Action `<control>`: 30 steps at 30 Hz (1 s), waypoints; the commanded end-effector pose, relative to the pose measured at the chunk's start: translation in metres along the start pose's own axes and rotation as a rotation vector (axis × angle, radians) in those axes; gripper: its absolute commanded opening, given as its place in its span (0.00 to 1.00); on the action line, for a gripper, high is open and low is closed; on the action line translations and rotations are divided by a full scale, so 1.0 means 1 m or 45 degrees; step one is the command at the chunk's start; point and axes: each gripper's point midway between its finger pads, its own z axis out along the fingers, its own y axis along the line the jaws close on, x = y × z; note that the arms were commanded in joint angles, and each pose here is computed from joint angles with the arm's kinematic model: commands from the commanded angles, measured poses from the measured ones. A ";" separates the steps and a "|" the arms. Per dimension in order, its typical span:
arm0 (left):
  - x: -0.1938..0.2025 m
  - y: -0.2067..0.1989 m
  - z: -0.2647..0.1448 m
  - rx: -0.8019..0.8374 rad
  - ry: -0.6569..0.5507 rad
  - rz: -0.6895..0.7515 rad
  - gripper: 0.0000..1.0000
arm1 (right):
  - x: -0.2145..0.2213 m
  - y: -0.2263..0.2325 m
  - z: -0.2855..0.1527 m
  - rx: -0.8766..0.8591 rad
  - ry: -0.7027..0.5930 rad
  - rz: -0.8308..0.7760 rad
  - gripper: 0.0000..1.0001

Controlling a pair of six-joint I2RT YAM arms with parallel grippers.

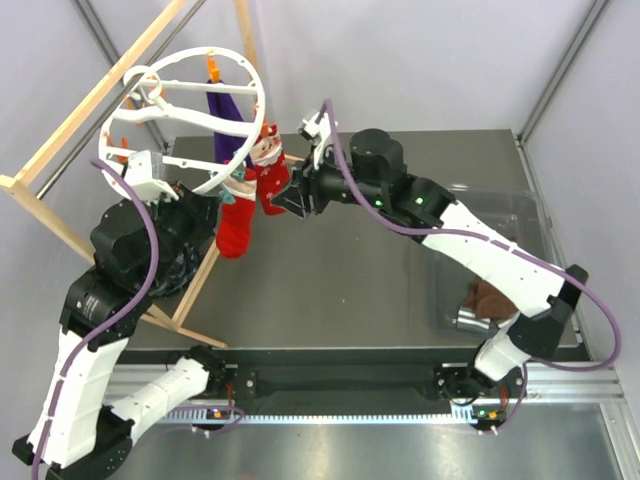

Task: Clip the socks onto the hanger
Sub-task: Open the clamp at the hanger.

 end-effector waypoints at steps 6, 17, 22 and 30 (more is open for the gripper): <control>-0.002 -0.041 -0.004 0.252 0.051 -0.052 0.00 | -0.039 0.091 -0.034 -0.560 -0.166 0.121 0.52; -0.008 -0.046 -0.013 0.284 0.032 -0.107 0.00 | -0.042 0.090 0.004 -0.595 -0.189 0.154 0.64; -0.013 -0.045 -0.018 0.287 0.014 -0.105 0.00 | -0.041 0.083 0.018 -0.568 -0.193 0.160 0.62; -0.015 -0.043 -0.023 0.281 0.003 -0.101 0.00 | -0.047 0.077 0.029 -0.540 -0.232 0.158 0.55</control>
